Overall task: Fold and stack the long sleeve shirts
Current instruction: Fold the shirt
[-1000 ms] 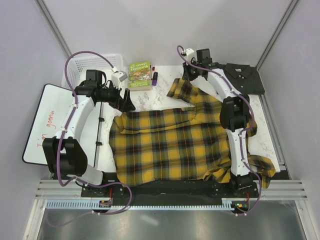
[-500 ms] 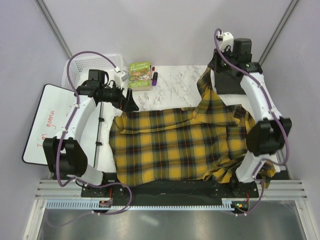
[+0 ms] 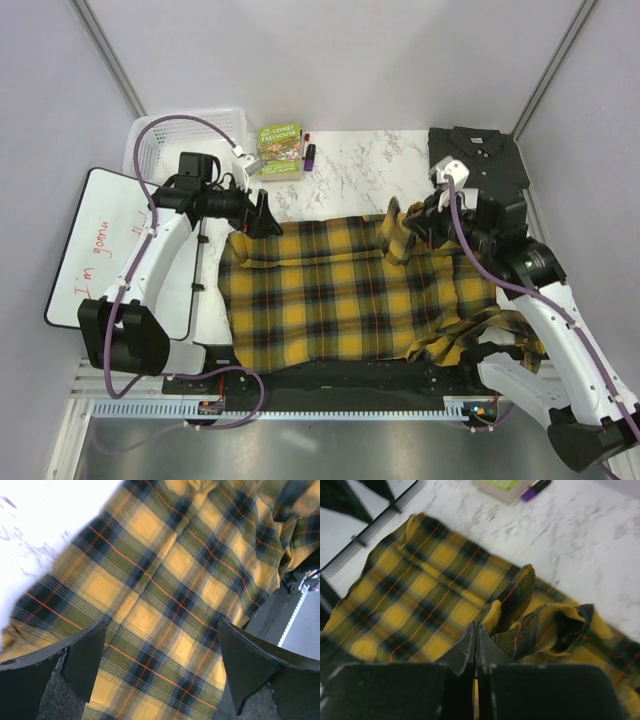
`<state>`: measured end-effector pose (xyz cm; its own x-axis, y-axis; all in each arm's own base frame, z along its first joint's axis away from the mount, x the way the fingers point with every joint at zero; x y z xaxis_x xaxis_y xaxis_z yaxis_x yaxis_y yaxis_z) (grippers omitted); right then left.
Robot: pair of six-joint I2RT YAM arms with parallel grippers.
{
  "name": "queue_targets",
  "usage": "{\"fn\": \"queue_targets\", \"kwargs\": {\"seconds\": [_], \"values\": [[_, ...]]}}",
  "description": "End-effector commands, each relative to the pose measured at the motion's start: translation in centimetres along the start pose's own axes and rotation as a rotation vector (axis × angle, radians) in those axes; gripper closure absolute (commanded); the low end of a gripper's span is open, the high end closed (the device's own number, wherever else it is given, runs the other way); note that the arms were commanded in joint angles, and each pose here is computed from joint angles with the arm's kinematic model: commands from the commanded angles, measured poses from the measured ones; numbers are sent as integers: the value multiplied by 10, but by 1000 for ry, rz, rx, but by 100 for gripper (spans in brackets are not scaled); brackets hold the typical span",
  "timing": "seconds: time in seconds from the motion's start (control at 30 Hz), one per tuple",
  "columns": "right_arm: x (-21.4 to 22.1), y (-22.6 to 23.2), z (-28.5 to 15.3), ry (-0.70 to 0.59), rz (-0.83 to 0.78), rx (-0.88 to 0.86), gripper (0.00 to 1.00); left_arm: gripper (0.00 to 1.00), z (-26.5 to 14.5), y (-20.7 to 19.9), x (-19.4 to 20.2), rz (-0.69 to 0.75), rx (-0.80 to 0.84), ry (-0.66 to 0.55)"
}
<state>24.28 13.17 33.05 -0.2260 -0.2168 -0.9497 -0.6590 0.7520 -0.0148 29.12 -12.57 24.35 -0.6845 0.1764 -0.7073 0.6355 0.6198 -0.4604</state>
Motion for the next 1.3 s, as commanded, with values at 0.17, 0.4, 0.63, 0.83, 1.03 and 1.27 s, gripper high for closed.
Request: {"fn": "queue_targets", "kwargs": {"seconds": [0.17,0.4,0.63,0.83,1.03,1.27], "values": [[48,107,-17,39,-31,-449,45,0,8,-9,33,-1,49,42],[18,44,27,160,-246,-195,31,2,21,-35,65,-21,178,106],[98,19,87,638,-567,-631,37,5,14,-72,83,-10,288,45],[113,32,121,685,-769,-793,36,2,-14,-65,62,-30,254,-108],[172,52,137,829,-841,-876,38,2,-42,-45,42,-92,209,-220],[213,51,151,903,-871,-861,39,1,-52,-29,35,-102,172,-260]]}}
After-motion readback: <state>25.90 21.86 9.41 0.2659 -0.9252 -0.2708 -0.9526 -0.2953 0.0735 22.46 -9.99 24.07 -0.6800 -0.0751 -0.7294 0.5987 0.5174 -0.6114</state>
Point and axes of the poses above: each gripper's point midway between its finger pads, its own z axis out along the fingers, its own y axis along the line the jaws close on, x = y × z, the point moved 4 cm from there along -z, back along the fingers, and after that the axes turned 7 degrees about -z, right-handed, at the moved point
